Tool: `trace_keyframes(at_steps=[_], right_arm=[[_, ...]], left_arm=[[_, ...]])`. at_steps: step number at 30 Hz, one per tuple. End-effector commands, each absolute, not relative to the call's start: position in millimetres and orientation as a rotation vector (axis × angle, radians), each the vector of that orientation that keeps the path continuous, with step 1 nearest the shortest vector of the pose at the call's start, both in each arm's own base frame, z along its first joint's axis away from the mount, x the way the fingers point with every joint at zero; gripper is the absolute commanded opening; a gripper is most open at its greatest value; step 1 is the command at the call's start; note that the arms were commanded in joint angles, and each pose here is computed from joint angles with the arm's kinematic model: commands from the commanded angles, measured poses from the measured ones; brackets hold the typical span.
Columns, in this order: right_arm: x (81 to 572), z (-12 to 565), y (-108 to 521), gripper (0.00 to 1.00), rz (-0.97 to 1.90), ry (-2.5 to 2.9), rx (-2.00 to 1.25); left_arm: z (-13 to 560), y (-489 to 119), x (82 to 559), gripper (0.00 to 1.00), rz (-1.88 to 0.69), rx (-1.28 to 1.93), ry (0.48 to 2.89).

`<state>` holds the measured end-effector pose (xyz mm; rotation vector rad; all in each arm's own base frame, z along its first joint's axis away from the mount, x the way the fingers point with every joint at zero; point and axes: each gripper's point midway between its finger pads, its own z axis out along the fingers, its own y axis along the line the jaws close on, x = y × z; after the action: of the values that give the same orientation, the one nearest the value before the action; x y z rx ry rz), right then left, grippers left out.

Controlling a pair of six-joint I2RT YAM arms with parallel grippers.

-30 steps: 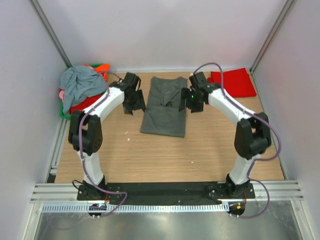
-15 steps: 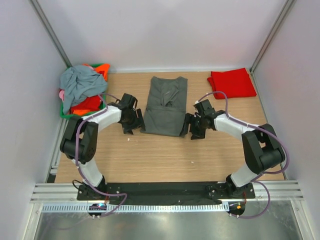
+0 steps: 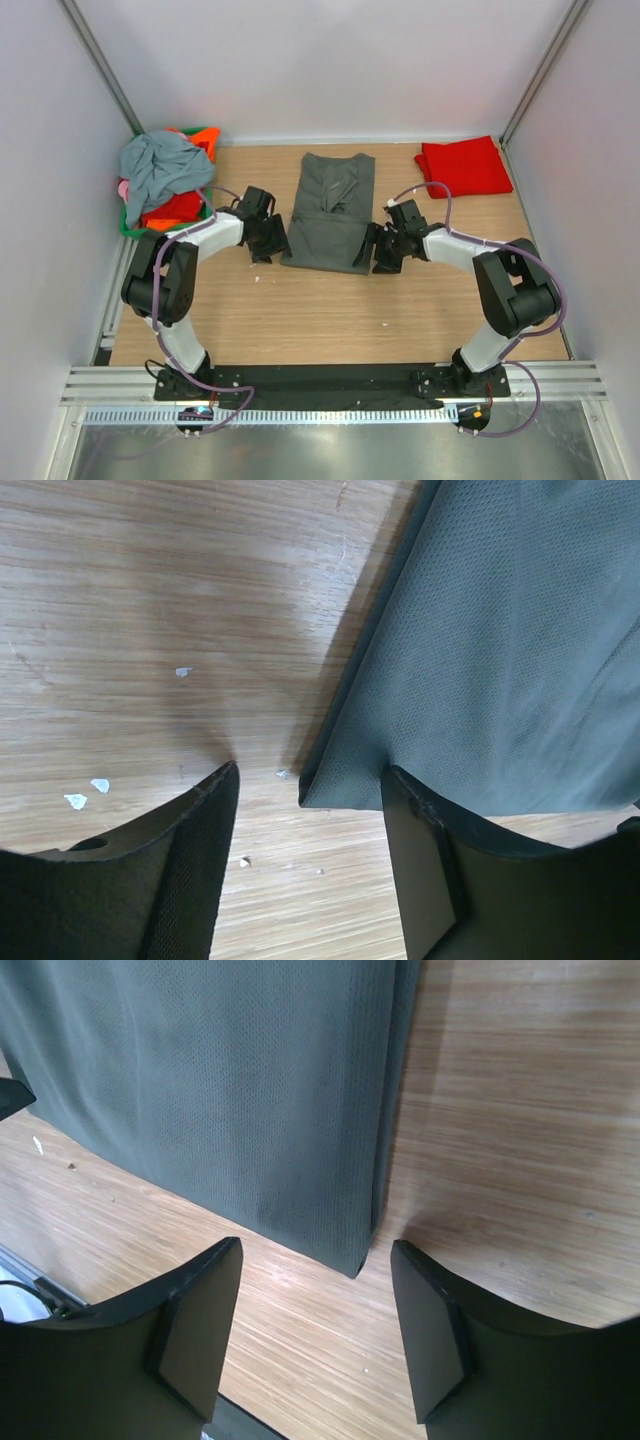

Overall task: Fold and stack the t-shirts
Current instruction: Fold the tshirt

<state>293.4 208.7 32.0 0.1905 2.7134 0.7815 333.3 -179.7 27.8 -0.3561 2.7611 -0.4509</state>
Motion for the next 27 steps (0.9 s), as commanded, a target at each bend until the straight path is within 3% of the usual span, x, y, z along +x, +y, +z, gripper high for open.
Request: trace_keyframes(at_steps=[1, 12, 15, 21, 27], right_arm=[[289.5, 15.6, 207.6, 0.66, 0.771, 2.730, 0.206], [272.7, -4.9, 205.8, 0.29, 0.799, 2.763, 0.229], [269.4, -7.0, 205.3, 0.22, 0.804, 2.767, 0.232], [263.0, 1.3, 198.7, 0.12, 0.779, 2.759, 0.223], [245.9, 14.4, 185.5, 0.02, 0.718, 2.767, 0.214]], left_arm=[[26.8, -185.3, 331.1, 0.56, -0.497, -0.350, 2.734], [-0.6, -194.3, 309.2, 0.17, -0.541, -0.375, 2.765], [1.9, -195.6, 307.3, 0.00, -0.537, -0.372, 2.759], [18.9, -195.3, 292.3, 0.00, -0.521, -0.350, 2.734], [35.3, -196.7, 247.7, 0.00, -0.459, -0.315, 2.729]])
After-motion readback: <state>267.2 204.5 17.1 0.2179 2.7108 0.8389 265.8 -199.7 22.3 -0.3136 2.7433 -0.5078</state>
